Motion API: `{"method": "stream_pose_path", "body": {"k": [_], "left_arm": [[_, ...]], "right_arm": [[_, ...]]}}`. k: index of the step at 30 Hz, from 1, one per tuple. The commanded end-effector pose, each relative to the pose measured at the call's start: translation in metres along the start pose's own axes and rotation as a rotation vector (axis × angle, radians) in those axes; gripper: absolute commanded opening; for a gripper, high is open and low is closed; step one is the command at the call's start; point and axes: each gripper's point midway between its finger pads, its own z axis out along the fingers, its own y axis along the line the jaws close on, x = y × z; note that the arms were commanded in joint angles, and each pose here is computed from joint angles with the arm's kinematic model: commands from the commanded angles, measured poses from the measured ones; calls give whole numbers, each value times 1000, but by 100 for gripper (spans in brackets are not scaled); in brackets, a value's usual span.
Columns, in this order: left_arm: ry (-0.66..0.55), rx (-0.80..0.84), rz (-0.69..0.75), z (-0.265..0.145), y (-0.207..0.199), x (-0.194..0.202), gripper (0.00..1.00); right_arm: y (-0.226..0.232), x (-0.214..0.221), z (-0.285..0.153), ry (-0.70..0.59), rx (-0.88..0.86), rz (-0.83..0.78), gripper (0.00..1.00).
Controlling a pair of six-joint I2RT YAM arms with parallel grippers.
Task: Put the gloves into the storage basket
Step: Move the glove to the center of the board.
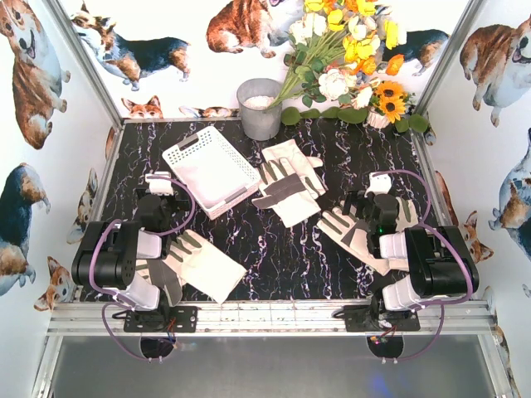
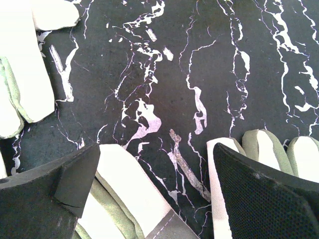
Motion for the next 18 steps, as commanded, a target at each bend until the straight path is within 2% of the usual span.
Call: {"method": "stream_pose_path", "body": {"k": [1,12,18], "left_arm": [[-37,4,2,3,1,-13,100],[-26,-102,-16,2,15,-11,100],[-83,-250,-81,-18,39,-25,100]], "right_arm": [[0,-28,6,-84,-5,-2,100],[0,-28,6,-82,-2,-1,100],[-29,-46,-16,-188,175,71,100]]}}
